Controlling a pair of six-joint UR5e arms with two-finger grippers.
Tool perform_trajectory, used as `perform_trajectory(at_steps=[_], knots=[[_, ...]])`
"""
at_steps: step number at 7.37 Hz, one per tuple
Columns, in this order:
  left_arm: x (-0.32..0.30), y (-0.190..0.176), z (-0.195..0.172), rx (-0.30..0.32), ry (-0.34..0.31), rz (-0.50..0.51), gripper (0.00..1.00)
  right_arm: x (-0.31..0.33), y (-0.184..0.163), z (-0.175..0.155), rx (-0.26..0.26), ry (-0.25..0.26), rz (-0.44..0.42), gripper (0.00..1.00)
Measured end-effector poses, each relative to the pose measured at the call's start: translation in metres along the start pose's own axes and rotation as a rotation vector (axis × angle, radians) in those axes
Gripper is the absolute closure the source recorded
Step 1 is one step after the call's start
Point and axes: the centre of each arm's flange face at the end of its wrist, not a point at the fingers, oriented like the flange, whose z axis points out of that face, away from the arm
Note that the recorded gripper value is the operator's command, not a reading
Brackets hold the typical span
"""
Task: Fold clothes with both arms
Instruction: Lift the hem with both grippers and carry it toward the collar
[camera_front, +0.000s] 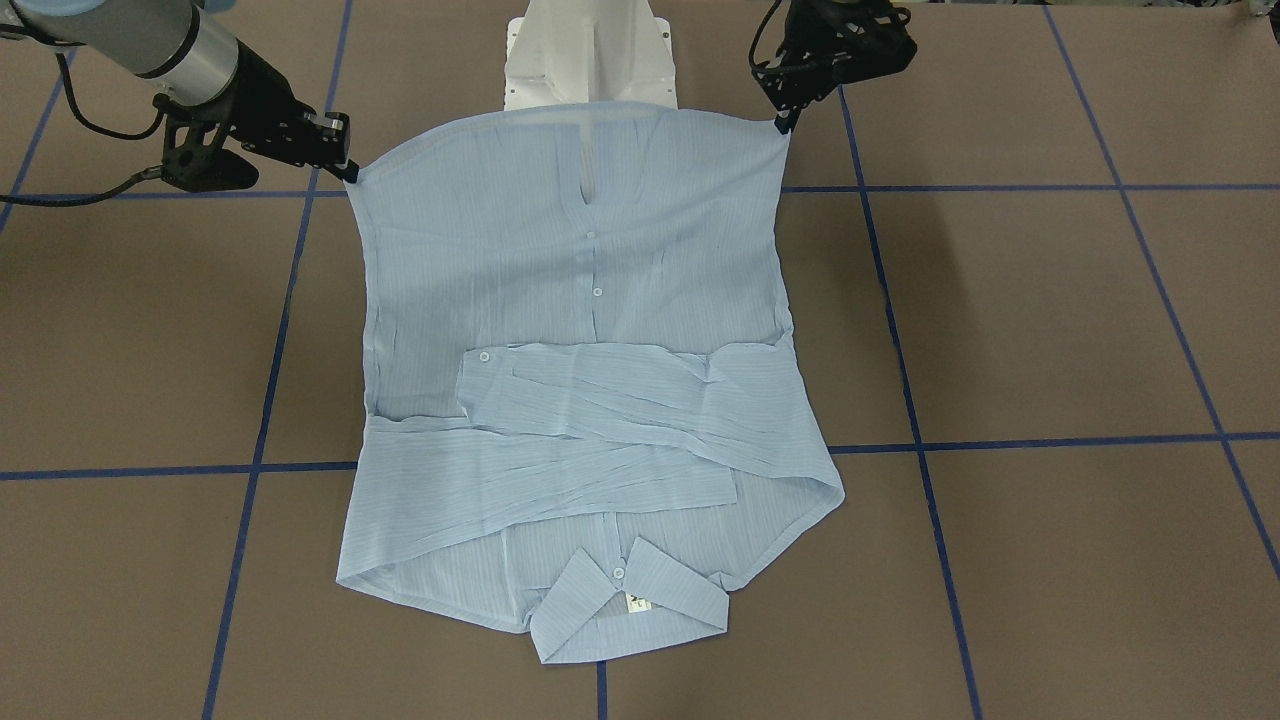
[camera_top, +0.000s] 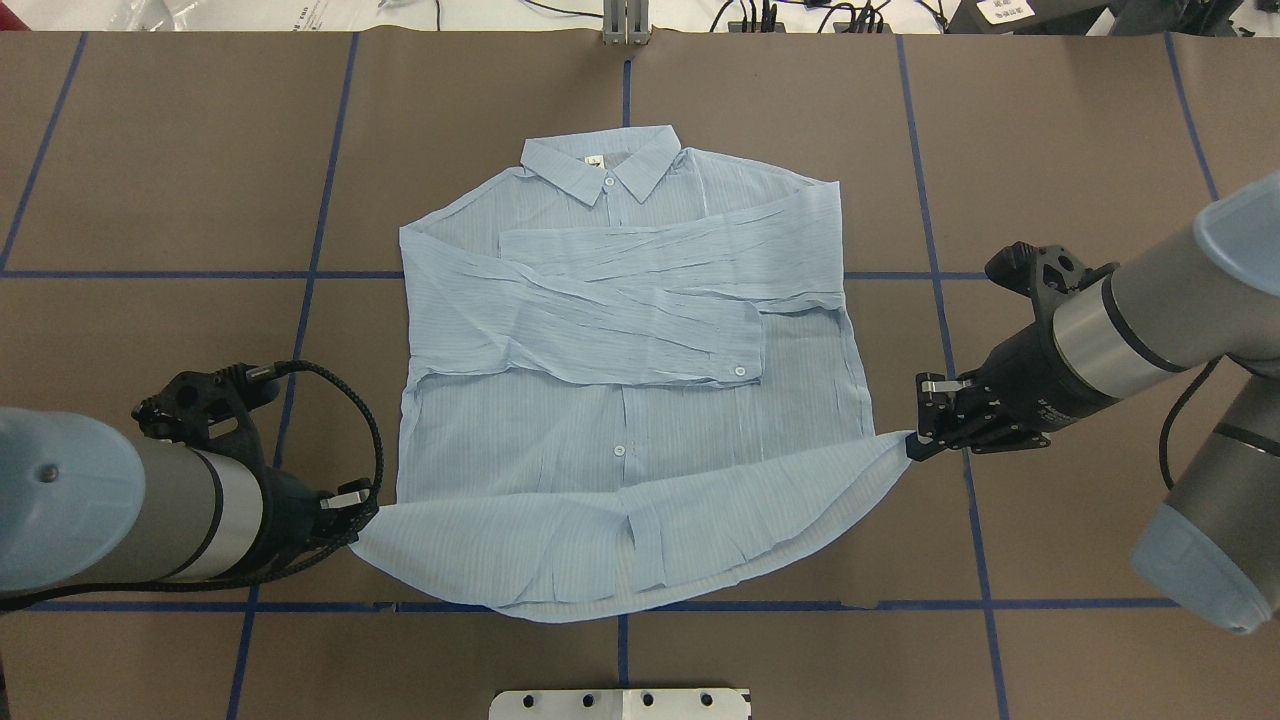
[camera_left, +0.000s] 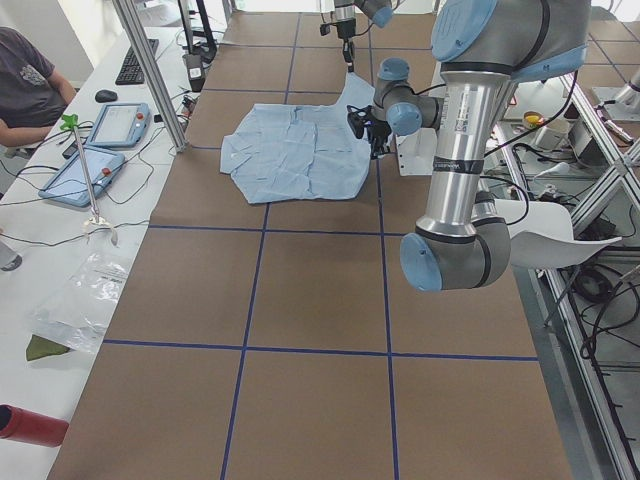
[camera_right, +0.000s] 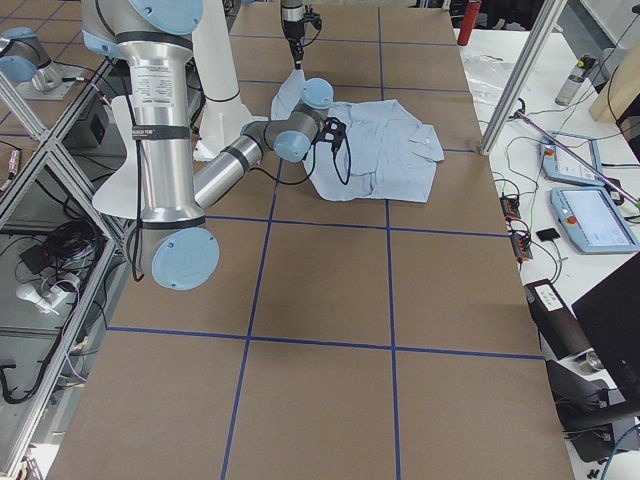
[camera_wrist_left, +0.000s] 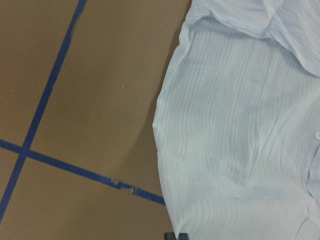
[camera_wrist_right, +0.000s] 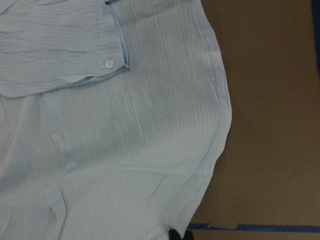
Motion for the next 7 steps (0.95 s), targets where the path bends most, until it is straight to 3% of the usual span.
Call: perform_trajectory(at_steps=[4, 7], knots=[[0.017, -0.015, 0.004, 0.018, 0.02, -0.005, 1.0, 0.014, -0.045, -0.019, 0.031, -0.005, -0.005, 1.0], [0.033, -0.072, 0.016, 0.098, 0.076, -0.047, 1.0, -0.004, -0.077, -0.022, 0.056, -0.017, 0.002, 1.0]])
